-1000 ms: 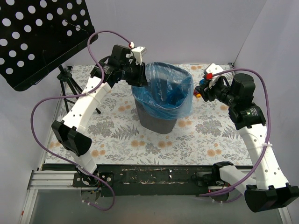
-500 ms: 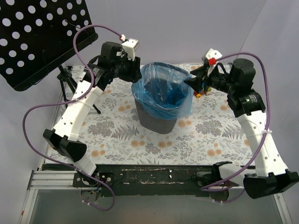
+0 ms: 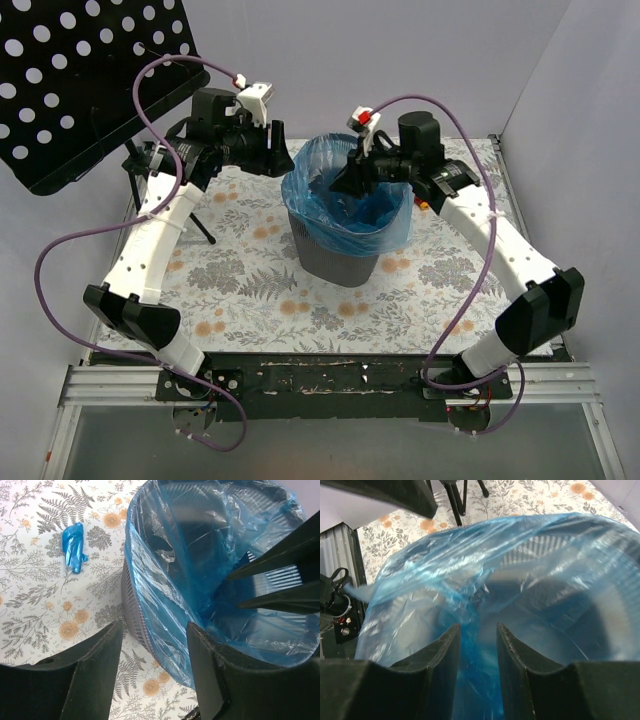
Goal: Put the trash bags into the trash bin
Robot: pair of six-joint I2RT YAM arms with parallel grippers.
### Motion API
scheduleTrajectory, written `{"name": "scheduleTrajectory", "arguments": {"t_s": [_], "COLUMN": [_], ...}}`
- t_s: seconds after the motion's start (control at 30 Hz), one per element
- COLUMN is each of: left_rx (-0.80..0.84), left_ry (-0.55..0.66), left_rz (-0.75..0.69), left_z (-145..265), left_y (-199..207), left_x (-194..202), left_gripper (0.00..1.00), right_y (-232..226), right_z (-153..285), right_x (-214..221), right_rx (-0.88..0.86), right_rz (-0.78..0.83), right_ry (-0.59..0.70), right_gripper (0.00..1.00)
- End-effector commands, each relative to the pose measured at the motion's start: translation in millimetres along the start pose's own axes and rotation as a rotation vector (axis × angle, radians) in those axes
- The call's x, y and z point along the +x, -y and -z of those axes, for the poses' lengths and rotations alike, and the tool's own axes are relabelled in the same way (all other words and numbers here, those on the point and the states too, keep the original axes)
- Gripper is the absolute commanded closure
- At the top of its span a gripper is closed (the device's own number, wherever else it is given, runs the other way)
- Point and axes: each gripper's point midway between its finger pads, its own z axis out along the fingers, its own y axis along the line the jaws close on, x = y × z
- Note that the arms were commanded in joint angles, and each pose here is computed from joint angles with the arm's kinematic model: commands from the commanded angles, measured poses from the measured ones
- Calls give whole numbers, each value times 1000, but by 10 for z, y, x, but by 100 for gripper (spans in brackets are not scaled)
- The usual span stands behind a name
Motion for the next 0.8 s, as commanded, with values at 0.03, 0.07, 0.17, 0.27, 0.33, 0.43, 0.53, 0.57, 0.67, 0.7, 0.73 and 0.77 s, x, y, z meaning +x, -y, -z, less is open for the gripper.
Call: {"name": "scheduleTrajectory", "arguments": {"t_s": [0.03, 0.07, 0.17, 0.27, 0.33, 0.43, 0.53, 0.57, 0.67, 0.7, 0.73, 0.77], "left_rx": [-60, -87, -131, -131, -115, -22, 108, 150, 241, 262, 276, 275], "left_ry": [-31, -32, 3, 24, 38, 38, 40, 33, 17, 20, 29, 32], "left_rz": [32, 46, 65, 88, 97, 90, 89, 89, 95, 89, 81, 78], "left_z": [70, 63, 133, 228, 300, 370, 446, 464, 491, 498, 500, 482], "left_y": [-101, -168, -288, -315, -300, -145, 109, 180, 336, 368, 384, 375], "left_x": [180, 212, 181, 141, 132, 170, 218, 252, 301, 298, 281, 277], "left_gripper": [47, 48, 48, 50, 50, 50, 50, 49, 44, 42, 40, 38], "right_y": [-95, -108, -178, -168, -176, -209, -262, -296, -353, -369, -379, -391], "right_z": [-379, -462, -686, -806, -822, -845, -904, -930, -1000, -1025, -1052, -1081], "right_x": [-213, -214, -276, -383, -523, -655, -652, -641, -608, -601, -594, -591], "right_rx": [-11, -13, -24, -14, -7, -11, -28, -37, -51, -55, -58, -58], "right_rz": [64, 71, 107, 121, 137, 158, 162, 163, 162, 161, 159, 158], "right_ry": [27, 27, 25, 35, 63, 87, 82, 79, 72, 70, 69, 66], "right_gripper": [60, 60, 60, 63, 65, 66, 66, 67, 67, 67, 67, 67]}}
